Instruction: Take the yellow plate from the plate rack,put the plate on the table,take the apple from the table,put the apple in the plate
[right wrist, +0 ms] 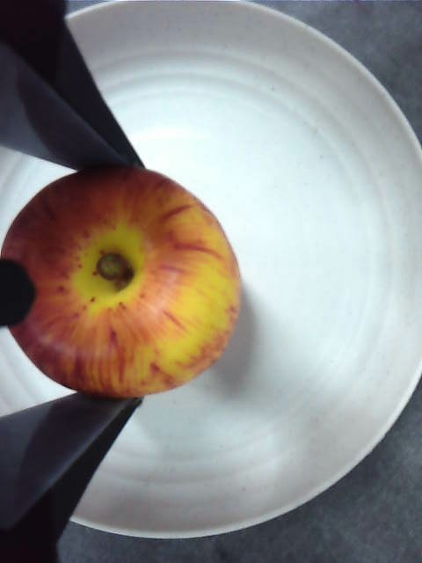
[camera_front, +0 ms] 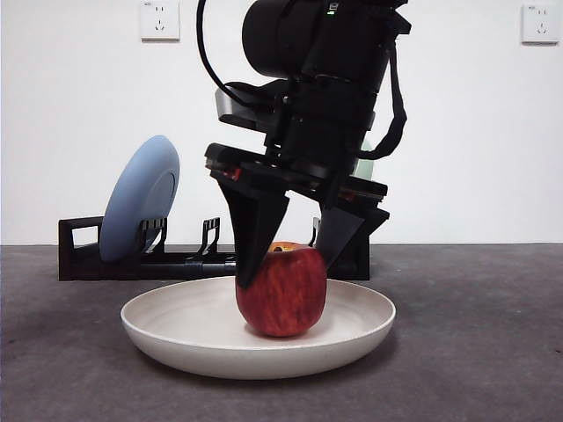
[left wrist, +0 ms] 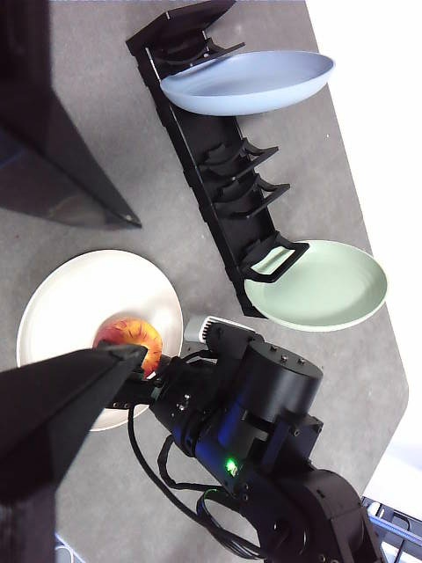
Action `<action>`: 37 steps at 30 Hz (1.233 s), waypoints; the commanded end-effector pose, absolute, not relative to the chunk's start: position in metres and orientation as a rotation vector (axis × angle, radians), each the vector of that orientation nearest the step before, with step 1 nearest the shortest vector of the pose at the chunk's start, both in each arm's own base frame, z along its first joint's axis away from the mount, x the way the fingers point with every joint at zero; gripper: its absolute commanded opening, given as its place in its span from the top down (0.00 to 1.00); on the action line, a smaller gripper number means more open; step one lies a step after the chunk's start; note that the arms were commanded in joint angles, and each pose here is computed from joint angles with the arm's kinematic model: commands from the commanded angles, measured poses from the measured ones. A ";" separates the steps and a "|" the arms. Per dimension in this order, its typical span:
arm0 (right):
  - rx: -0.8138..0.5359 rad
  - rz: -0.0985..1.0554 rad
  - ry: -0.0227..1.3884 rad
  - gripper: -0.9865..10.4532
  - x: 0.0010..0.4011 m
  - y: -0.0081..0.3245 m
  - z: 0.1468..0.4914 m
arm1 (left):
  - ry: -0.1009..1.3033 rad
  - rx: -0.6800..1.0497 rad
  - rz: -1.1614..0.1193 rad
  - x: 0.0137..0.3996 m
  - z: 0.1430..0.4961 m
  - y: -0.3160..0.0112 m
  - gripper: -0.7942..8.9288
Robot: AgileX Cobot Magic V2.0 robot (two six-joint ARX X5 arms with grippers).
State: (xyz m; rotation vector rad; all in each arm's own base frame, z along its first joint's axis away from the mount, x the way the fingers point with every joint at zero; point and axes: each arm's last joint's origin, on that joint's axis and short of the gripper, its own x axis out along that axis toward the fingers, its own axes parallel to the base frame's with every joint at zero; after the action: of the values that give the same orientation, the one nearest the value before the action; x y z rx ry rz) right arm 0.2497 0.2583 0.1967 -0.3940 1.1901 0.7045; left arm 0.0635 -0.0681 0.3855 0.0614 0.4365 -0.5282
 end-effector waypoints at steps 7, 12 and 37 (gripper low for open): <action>-0.377 0.685 1.225 0.41 0.247 0.260 0.188 | 0.438 0.061 -0.523 0.064 0.385 -0.068 0.69; -0.372 0.691 1.213 0.41 0.246 0.260 0.194 | 0.453 0.073 -0.520 0.063 0.383 -0.067 0.69; -0.349 0.729 1.248 0.49 0.154 0.166 0.357 | 0.444 0.120 -0.538 0.063 0.383 -0.068 0.69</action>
State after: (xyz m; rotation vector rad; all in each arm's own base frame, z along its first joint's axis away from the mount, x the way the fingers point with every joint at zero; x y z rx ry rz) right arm 0.1570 0.1679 0.3548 -0.3563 1.2447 0.7291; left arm 0.0628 -0.0673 0.3835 0.1046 0.4480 -0.5340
